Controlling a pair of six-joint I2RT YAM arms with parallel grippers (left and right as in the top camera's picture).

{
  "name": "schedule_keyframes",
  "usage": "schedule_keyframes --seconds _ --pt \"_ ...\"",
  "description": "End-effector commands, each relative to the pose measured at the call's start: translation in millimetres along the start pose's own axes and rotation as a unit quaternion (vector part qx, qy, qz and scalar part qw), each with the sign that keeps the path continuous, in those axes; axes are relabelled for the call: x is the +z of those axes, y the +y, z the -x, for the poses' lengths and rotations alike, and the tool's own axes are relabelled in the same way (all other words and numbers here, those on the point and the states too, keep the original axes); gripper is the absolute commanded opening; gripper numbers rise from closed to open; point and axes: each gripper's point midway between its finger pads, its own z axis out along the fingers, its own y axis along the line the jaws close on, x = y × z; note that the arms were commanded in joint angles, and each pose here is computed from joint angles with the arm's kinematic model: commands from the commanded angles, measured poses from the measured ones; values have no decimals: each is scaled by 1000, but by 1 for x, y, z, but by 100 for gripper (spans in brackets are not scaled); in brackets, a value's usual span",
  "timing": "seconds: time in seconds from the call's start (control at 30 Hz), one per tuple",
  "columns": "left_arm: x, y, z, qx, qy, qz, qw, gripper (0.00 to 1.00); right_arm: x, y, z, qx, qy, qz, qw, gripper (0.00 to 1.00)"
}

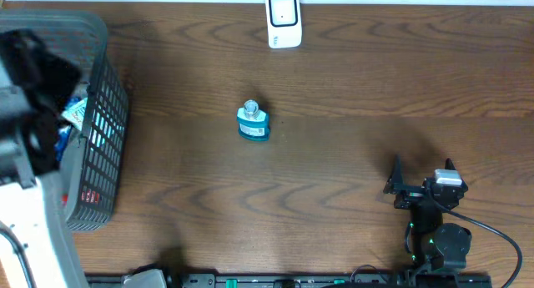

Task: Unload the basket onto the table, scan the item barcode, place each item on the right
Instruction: 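Reach the left gripper into the basket and grasp the green wipes pack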

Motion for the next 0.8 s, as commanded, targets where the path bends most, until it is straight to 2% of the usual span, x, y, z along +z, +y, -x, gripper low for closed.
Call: schedule_keyframes --seconds 0.0,0.2,0.4,0.57,0.77 --pt "49 25 -2 31 55 46 997 98 0 1 -1 -6 1 0 1000 99" --pt "134 43 -23 37 172 31 984 98 0 1 -1 -6 1 0 1000 99" --pt "202 39 -51 102 252 -23 962 98 0 1 -1 -6 1 0 1000 99" --pt "241 34 -84 106 306 -65 944 98 0 1 -1 -6 1 0 1000 99" --pt "276 48 -119 97 354 -51 929 98 0 1 -1 -6 1 0 1000 99"
